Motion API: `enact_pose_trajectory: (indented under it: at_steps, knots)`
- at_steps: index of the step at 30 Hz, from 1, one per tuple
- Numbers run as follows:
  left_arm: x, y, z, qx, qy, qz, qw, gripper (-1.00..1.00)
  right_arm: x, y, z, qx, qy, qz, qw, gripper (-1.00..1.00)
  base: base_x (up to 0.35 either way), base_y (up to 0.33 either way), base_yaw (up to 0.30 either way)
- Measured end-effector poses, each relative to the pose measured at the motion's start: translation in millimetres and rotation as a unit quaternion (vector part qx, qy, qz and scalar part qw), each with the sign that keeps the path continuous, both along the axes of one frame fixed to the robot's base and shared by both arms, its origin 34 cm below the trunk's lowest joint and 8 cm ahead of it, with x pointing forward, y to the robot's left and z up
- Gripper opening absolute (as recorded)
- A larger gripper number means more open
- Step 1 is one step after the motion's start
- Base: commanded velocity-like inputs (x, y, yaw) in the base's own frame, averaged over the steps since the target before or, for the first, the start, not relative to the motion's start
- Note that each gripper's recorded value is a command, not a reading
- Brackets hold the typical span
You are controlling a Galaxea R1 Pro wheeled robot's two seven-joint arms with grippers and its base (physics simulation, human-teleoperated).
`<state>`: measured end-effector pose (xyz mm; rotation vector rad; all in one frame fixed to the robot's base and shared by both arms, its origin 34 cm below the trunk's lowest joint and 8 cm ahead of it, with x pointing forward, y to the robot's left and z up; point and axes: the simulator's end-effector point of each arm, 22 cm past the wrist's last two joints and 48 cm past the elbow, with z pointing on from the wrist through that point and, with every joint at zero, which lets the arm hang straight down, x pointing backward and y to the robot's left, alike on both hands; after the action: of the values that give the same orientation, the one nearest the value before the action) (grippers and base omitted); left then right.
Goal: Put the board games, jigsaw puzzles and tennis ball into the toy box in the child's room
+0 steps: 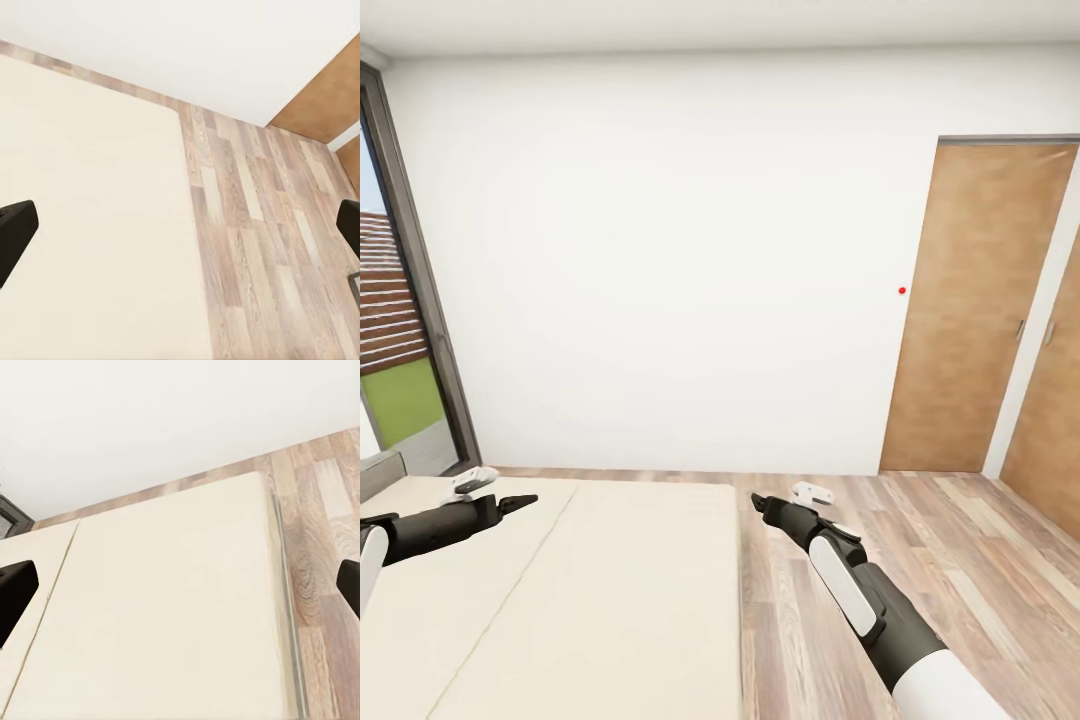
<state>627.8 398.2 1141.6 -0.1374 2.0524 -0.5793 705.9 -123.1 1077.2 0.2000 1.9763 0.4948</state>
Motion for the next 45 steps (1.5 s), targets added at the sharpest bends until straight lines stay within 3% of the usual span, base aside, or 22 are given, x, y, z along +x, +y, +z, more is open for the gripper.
enact_pose_trajectory:
  at_steps: [23, 29, 35, 45]
  knots:
    - [0.0, -0.3, -0.1, 0.000, 0.000, 0.000, 1.0000, 1.00, 0.3, -1.2, -0.1, 0.000, 0.000, -0.002, 1.0000, 1.00, -0.019, 0.253, 0.000]
    - [8.6, -18.8, -15.6, 0.000, 0.007, -0.006, 1.0000, 1.00, -9.5, 31.9, 5.3, 0.009, 0.009, 0.020, 0.9997, 1.00, 0.000, 0.000, 0.000]
    - [5.2, -25.2, -33.2, -0.020, 0.028, -0.006, 0.9994, 1.00, -8.6, 46.2, 14.9, 0.022, 0.001, 0.025, 0.9994, 1.00, 0.000, 0.000, 0.000]
    - [1.9, -28.6, -24.1, -0.040, 0.021, -0.019, 0.9988, 1.00, -7.8, 63.7, 4.5, 0.045, -0.002, 0.034, 0.9984, 1.00, 0.000, 0.000, 0.000]
